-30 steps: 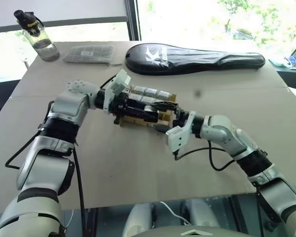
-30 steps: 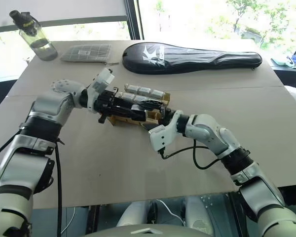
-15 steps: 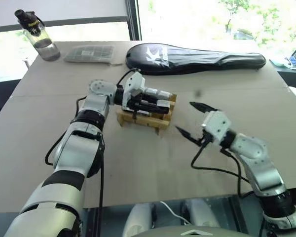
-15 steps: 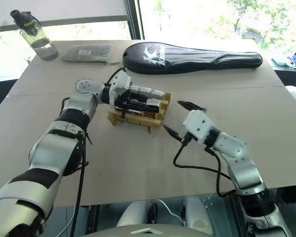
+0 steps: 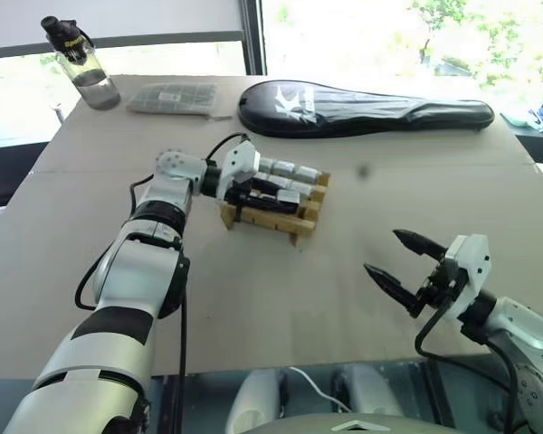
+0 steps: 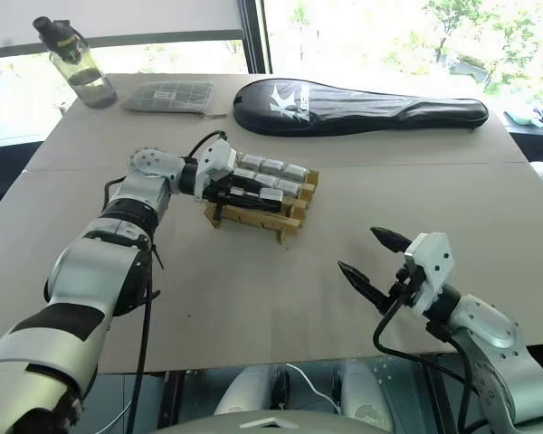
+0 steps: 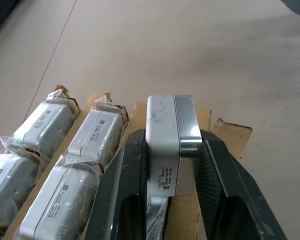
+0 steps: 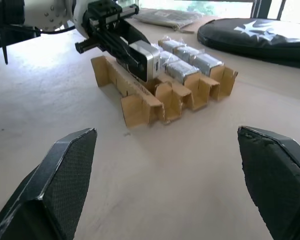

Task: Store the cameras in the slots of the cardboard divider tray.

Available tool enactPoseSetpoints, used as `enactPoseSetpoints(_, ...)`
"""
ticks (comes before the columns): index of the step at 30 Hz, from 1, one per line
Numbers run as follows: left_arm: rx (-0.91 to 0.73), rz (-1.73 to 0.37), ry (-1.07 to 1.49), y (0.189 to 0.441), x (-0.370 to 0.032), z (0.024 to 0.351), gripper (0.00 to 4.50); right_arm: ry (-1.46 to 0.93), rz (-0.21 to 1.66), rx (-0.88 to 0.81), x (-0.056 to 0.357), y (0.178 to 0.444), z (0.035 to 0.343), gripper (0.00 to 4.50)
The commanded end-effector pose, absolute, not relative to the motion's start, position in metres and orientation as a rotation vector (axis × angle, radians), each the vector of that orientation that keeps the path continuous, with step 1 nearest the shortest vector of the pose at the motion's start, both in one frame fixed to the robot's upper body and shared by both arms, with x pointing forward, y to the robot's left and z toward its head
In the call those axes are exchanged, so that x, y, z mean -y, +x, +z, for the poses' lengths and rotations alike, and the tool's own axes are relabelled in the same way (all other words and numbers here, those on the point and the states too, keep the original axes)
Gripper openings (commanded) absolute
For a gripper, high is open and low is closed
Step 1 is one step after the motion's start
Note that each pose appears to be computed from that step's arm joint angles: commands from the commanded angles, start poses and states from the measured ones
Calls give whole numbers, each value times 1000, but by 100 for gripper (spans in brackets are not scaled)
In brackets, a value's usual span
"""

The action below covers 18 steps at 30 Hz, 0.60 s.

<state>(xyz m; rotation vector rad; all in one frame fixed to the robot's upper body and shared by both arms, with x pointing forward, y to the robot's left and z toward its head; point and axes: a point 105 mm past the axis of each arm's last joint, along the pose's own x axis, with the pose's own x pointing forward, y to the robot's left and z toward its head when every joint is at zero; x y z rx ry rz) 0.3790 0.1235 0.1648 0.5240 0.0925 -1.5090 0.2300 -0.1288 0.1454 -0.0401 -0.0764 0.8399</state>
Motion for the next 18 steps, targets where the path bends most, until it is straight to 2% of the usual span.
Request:
enactPoseSetpoints(1,-77,-1520,543,380,-119,168,73,-55,839,112,129,229,153,448)
enactPoseSetpoints(18,-97,-1514,629,383,-106,162,73,-54,813,109,130,227,153,448)
